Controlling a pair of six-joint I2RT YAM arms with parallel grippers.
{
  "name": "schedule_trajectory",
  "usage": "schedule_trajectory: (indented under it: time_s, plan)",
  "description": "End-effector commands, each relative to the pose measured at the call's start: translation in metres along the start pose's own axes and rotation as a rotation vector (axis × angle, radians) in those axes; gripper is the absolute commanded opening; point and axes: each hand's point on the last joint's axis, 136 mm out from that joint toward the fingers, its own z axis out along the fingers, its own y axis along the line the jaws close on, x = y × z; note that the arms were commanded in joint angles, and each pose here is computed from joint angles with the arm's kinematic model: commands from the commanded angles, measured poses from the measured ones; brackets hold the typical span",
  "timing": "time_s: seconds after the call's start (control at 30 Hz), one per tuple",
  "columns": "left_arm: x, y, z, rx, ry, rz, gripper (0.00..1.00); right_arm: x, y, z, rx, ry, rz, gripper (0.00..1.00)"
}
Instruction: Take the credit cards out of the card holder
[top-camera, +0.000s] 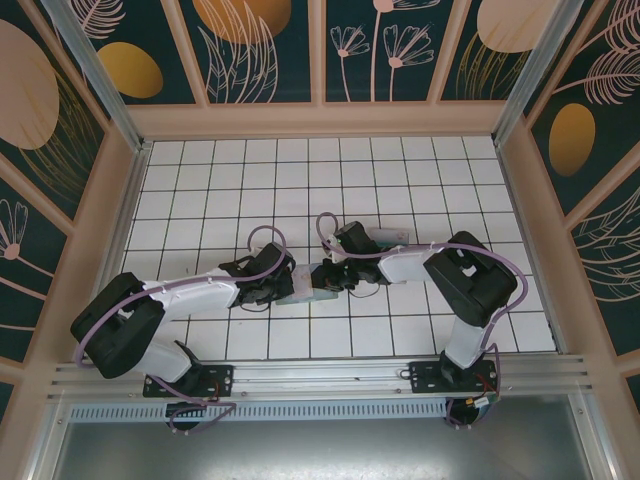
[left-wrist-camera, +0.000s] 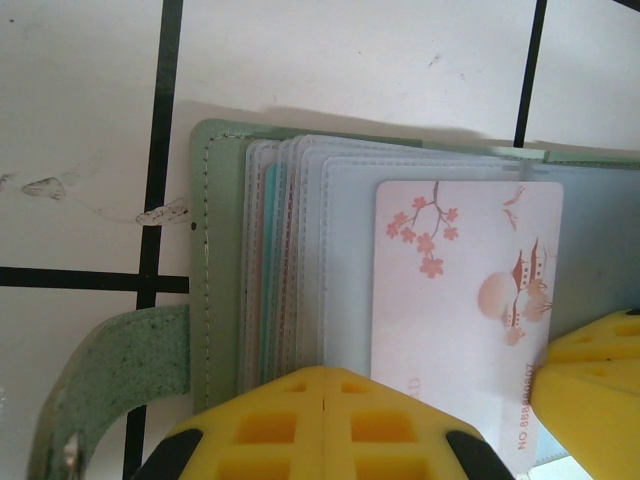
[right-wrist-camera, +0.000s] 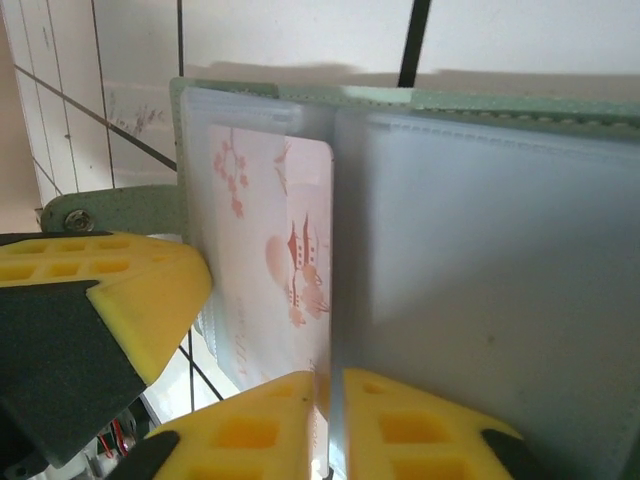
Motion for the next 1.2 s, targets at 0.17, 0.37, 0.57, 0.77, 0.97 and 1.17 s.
schedule_trajectory:
  time_s: [0.17, 0.37, 0.57, 0.77, 0.97, 1.17]
  plan:
    - [0.018, 0.037, 0.009, -0.140, 0.057, 0.004, 0.00, -0.012, 0.009, 0.005, -0.034, -0.008, -0.019, 0.12]
    - [0.017, 0.040, 0.008, -0.154, 0.053, 0.004, 0.00, -0.012, -0.001, -0.002, -0.001, -0.024, -0.004, 0.00]
    - [0.016, 0.042, 0.006, -0.164, 0.046, 0.009, 0.00, -0.015, -0.009, -0.023, 0.030, -0.057, -0.004, 0.00]
    - [0.011, 0.038, 0.002, -0.160, 0.028, 0.010, 0.00, -0.018, -0.012, -0.040, 0.048, -0.077, -0.015, 0.00]
    - [0.000, 0.027, -0.008, -0.130, -0.011, 0.011, 0.00, -0.028, 0.001, -0.061, 0.075, -0.113, -0.056, 0.00]
    - [-0.022, 0.003, -0.027, -0.061, -0.084, 0.028, 0.00, -0.042, 0.021, -0.087, 0.093, -0.160, -0.116, 0.00]
